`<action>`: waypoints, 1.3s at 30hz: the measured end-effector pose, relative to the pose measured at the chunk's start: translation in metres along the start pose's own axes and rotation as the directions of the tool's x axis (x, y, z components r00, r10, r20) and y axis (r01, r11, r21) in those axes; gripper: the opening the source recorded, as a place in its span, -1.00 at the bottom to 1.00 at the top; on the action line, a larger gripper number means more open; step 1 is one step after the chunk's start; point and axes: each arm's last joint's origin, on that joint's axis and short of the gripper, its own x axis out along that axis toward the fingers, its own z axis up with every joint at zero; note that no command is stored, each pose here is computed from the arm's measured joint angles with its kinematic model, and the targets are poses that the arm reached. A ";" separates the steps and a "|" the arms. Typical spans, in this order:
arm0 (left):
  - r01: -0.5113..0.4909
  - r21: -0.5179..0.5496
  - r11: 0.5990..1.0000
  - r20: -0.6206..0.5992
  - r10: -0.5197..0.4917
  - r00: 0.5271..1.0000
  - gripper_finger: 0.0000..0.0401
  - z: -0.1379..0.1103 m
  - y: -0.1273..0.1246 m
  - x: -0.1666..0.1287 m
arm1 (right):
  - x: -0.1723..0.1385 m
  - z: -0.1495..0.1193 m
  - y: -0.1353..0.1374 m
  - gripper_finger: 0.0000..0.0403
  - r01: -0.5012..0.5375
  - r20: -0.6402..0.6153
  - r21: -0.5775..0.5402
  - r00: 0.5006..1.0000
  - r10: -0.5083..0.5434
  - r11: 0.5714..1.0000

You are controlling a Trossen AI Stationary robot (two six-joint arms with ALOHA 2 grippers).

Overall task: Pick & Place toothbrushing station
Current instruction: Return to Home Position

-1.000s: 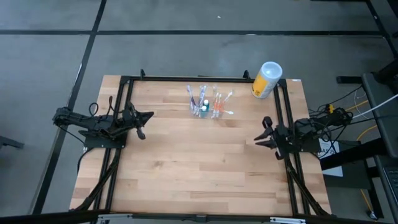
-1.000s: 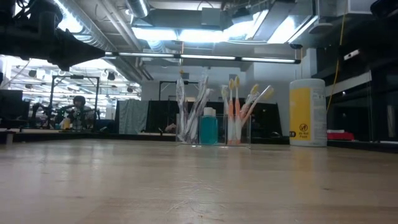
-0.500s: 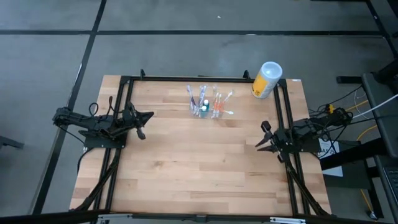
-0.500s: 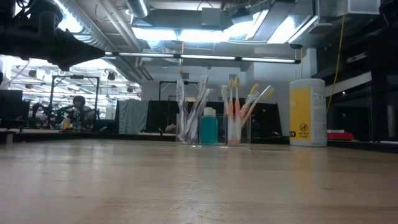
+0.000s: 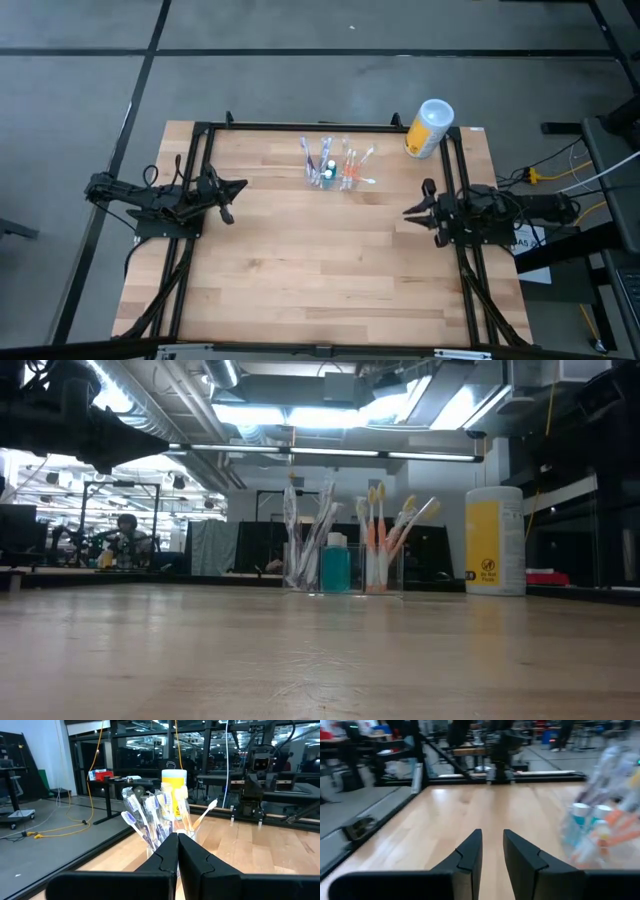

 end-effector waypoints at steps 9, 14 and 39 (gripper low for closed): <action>0.000 0.000 1.000 0.000 0.000 1.000 -0.98 0.000 0.000 0.000 | 0.000 0.000 -0.002 -0.60 0.067 0.004 0.071 0.998 -0.068 0.995; 0.000 0.000 1.000 0.000 0.000 1.000 -0.98 0.000 0.000 0.000 | 0.000 0.000 -0.002 -0.60 0.068 0.004 0.132 0.998 -0.069 0.989; 0.000 0.000 1.000 0.000 0.000 1.000 -0.98 0.000 0.000 0.000 | 0.000 0.000 -0.002 -0.60 0.068 0.003 0.134 0.998 -0.069 0.989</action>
